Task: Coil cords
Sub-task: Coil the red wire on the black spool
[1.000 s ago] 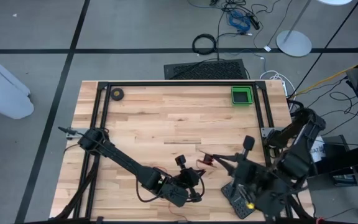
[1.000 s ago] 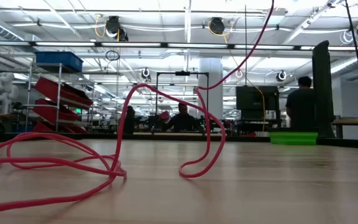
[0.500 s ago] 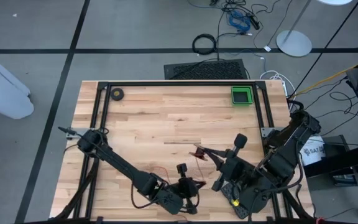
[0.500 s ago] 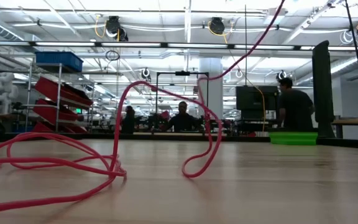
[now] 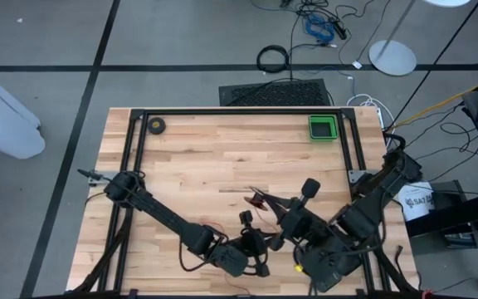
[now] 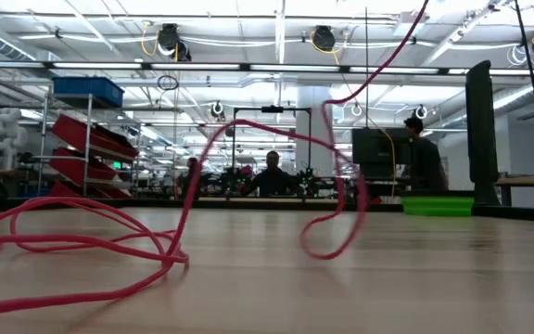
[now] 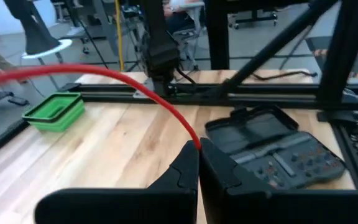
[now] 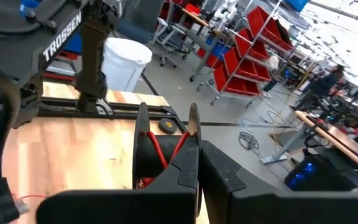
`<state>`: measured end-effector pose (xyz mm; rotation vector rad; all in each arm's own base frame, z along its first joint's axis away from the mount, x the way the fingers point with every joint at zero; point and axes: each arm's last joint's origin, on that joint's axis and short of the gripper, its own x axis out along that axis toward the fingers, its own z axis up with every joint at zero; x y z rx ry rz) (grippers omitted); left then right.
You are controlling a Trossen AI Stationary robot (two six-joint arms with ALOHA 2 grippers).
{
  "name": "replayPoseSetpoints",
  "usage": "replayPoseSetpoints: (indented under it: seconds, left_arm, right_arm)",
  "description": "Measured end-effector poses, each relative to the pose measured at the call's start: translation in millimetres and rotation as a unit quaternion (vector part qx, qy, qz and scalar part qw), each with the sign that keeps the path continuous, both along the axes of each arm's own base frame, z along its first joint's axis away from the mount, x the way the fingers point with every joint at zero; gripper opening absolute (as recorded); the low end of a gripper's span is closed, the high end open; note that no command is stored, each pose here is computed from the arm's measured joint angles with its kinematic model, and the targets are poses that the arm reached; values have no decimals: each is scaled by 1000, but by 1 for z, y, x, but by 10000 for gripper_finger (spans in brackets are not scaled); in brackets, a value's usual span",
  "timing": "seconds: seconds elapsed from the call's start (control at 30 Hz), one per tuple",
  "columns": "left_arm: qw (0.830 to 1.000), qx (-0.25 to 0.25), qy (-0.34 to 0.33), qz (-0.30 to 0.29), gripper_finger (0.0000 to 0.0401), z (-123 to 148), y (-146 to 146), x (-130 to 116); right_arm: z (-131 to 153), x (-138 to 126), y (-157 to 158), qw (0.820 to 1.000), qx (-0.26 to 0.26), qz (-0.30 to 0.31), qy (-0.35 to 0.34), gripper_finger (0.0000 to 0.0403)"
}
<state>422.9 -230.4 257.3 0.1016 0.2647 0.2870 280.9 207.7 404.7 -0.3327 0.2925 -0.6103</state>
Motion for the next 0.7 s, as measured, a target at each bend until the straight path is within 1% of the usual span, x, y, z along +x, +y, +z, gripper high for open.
replayPoseSetpoints:
  seconds: [0.07,0.17,0.23,0.37,0.47,0.7]
  left_arm:
    - [1000,0,-1,-9,3,3,0,1]
    - [998,1,-3,-56,3,13,-9,0]
    - [997,9,-7,-74,3,20,-17,-3]
    - [995,35,-1,-98,3,36,-32,-11]
    - [993,48,14,-104,3,46,-40,-17]
    - [992,75,35,-92,3,67,-53,-32]
  right_arm:
    - [-3,4,-2,1000,-6,-5,6,0]
    - [-6,9,-3,999,-23,-7,22,0]
    - [-8,11,-5,999,-28,-8,30,0]
    - [-9,13,-5,999,-14,14,43,0]
    - [-10,13,-4,998,-1,33,54,0]
    - [-12,17,-6,995,19,63,75,0]
